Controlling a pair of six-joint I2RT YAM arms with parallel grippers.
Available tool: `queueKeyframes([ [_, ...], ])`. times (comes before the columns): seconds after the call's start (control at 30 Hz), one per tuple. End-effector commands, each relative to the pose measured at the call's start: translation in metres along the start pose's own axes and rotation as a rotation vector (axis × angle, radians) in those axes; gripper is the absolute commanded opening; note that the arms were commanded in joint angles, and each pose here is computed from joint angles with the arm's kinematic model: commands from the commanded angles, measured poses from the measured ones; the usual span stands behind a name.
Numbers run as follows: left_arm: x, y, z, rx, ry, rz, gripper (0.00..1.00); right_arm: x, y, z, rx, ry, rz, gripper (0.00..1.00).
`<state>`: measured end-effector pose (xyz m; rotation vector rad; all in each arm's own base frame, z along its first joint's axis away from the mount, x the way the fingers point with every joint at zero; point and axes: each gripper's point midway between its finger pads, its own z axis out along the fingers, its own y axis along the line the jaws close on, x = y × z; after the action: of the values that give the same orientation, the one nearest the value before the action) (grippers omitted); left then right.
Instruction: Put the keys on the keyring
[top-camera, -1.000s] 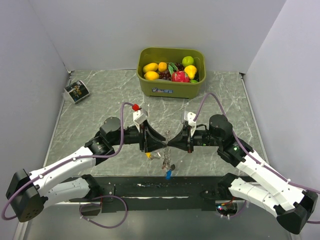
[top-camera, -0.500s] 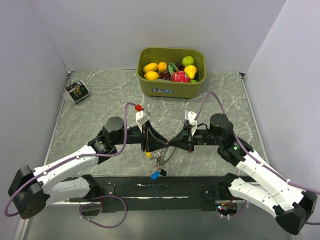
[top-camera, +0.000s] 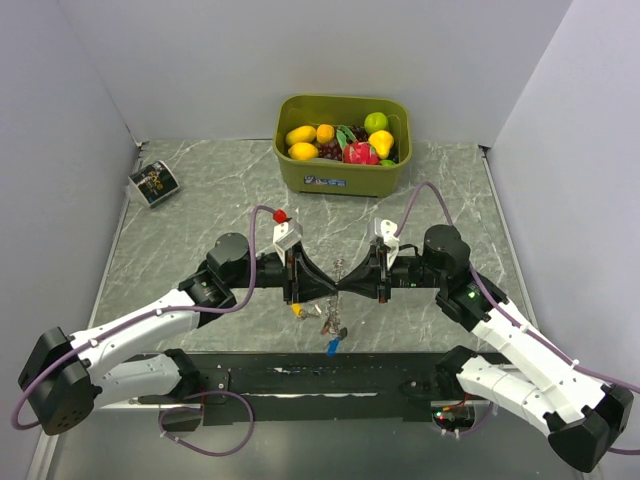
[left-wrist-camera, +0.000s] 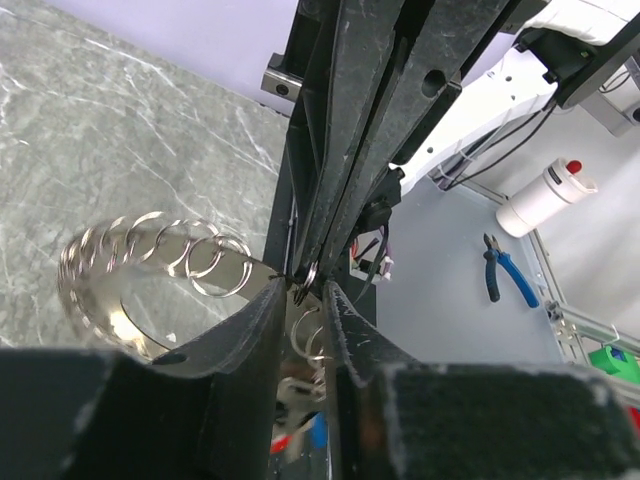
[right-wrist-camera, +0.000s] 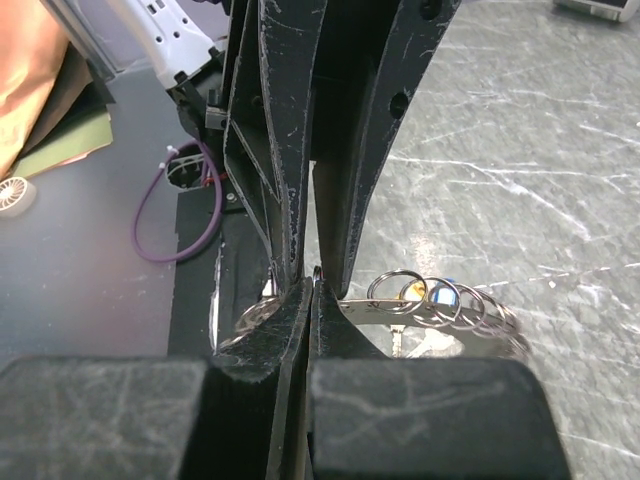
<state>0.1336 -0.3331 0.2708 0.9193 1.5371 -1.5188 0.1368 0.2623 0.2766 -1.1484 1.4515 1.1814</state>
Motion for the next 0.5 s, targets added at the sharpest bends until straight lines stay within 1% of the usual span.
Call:
queueKeyframes([
  [0.0,-0.0047,-0.0085,0.0034,0.054,-0.011,0.046,0.24,-0.0186,0.0039,-0.0005,-0.028,-0.062,-0.052,0.00],
  [0.13,-0.0023,-0.0072,0.0047,0.053,0.001,0.040,0.14,-0.0185,0.0055,-0.0005,-0.039,-0.060,-0.045,0.00],
  [0.2,-0.0025,-0.0069,0.0050,0.050,0.000,0.041,0.11,-0.0181,0.0056,-0.0003,-0.042,-0.060,-0.044,0.00],
  [0.23,-0.0010,-0.0056,0.0051,0.044,0.005,0.035,0.07,-0.0182,0.0059,-0.0008,-0.043,-0.060,-0.041,0.00],
  [0.3,-0.0026,-0.0045,0.0048,0.037,0.000,0.039,0.02,-0.0178,0.0058,-0.0006,-0.046,-0.060,-0.041,0.00],
  [0.47,-0.0061,-0.0073,0.0031,0.039,-0.012,0.049,0.01,-0.0168,0.0058,-0.0005,-0.050,-0.058,-0.037,0.00],
])
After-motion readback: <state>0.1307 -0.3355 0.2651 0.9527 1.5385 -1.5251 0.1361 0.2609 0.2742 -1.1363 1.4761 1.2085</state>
